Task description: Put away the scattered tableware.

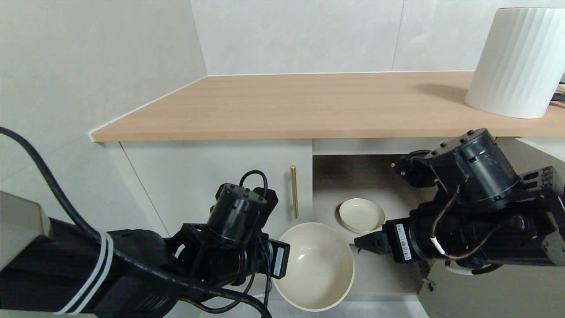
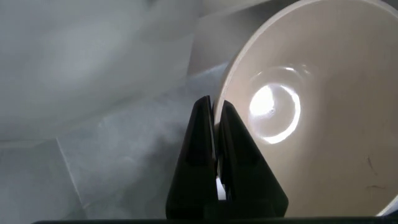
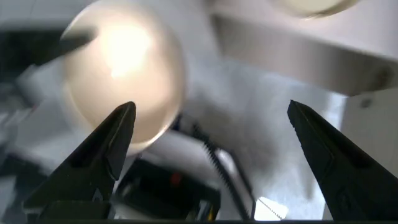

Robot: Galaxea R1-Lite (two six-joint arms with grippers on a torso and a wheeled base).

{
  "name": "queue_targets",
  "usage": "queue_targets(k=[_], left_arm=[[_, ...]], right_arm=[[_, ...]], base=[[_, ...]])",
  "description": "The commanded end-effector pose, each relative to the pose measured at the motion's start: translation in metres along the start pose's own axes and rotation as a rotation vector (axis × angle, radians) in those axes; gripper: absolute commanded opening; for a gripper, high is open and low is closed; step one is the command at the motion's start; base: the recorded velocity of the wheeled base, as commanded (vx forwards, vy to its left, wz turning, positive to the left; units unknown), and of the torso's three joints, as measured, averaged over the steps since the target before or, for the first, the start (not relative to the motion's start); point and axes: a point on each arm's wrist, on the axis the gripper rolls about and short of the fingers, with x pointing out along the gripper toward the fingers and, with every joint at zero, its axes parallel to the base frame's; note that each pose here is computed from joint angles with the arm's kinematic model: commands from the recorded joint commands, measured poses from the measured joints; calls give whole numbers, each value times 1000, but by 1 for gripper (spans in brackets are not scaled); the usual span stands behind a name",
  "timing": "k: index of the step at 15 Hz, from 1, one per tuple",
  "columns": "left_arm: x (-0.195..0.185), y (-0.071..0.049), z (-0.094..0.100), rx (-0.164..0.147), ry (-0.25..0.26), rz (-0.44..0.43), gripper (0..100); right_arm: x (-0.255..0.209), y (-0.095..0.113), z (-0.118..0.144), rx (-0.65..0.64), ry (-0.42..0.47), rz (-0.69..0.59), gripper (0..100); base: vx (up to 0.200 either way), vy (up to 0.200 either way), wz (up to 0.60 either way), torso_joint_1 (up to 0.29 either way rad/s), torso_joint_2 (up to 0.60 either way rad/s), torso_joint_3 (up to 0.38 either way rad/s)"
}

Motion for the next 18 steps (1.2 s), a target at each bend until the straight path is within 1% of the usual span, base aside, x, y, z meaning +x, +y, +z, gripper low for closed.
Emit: queue_targets(k=[1,4,6,9,11,12,14,16,18], left_arm=[[6,-1,-4,6,17,5,0],[1,-1,-1,4,-1,6,0],[-3,-2,2,1,-27,8,0],[-7,-3,4,0,-39,6,0],[-5,-4,3,4,-33,4,0],[-5,-4,3,4,-33,4,0],[-3,-6,1,6,-23,1,0],[4,-10,-5,19,1,-5,0],[6,-13,-7,25,8,-9,0]], right_arm=[[16,9,-9,-31,62,5,100],[41,16,-19,-58,138,-12,100],[55,19,-25,-66,173,-28,100],[62,20,-26,-65,183,-34,100],[63,20,-25,-64,177,-33,100],[63,20,-25,-64,176,-32,0],[63,23,-25,-67,173,-26,0],[65,30,-30,-84,185,-14,0],[70,33,-31,-82,182,-9,0]], base=[[0,0,0,0,0,0],[0,0,0,0,0,0],[0,0,0,0,0,0],[0,0,0,0,0,0],[0,0,0,0,0,0],[0,0,0,0,0,0],[0,0,0,0,0,0],[0,0,0,0,0,0],[0,0,0,0,0,0]])
